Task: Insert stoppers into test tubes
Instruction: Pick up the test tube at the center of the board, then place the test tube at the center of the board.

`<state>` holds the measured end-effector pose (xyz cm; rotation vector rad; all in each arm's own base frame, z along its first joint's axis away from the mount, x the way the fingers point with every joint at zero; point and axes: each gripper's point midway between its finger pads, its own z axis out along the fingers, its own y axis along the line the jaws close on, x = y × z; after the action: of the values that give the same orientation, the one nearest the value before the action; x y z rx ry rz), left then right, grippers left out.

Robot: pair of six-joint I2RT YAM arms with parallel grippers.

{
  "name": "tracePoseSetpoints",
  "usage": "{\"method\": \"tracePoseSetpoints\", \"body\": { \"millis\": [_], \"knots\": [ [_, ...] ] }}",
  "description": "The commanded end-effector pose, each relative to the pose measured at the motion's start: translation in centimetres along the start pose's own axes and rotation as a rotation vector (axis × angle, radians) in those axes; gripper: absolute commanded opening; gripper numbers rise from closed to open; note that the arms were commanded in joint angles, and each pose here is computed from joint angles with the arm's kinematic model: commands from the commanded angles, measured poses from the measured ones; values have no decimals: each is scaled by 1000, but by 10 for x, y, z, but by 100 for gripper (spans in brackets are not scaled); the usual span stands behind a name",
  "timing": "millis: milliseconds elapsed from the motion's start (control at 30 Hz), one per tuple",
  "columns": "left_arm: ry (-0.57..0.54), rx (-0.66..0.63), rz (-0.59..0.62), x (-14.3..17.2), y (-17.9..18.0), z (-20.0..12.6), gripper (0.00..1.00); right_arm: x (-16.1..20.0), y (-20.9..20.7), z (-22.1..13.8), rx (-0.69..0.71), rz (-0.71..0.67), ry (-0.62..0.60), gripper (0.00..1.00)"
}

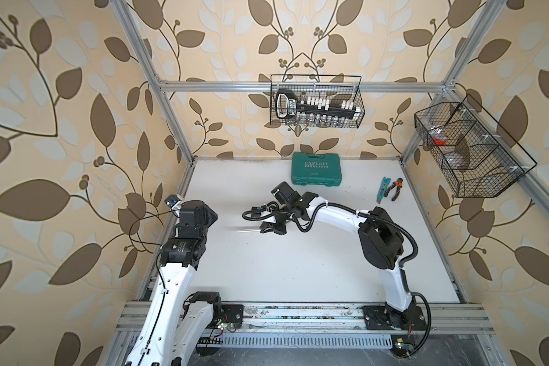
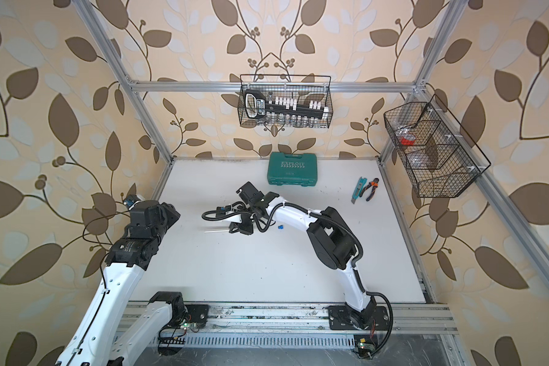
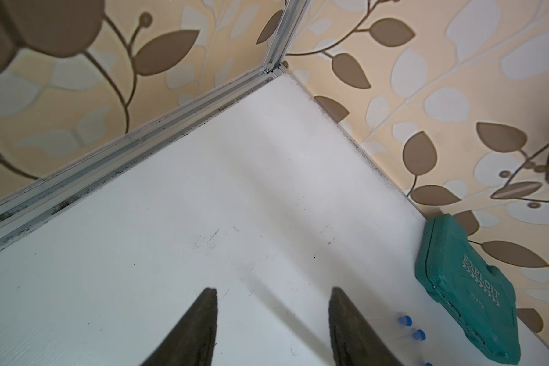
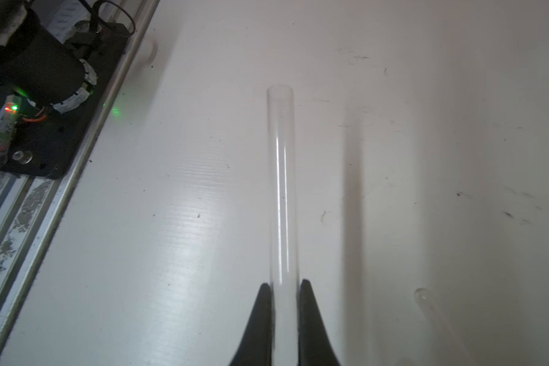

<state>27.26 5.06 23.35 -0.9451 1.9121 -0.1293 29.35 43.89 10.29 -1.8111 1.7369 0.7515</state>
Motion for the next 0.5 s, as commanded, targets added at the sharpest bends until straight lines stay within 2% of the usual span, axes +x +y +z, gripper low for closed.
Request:
{"method": "tracePoseSetpoints", "body": {
  "millis": [0,233,467],
  "knots": [
    [5,-23,-19,6,9,-4,57,7,12,-7,25,44,1,9],
    [40,-20,-32,17,13,-3,57,43,44,-4,57,114,60,9],
    [95,10,-56,31,10,1,58,68,54,0,147,172,95,8]
  ]
}}
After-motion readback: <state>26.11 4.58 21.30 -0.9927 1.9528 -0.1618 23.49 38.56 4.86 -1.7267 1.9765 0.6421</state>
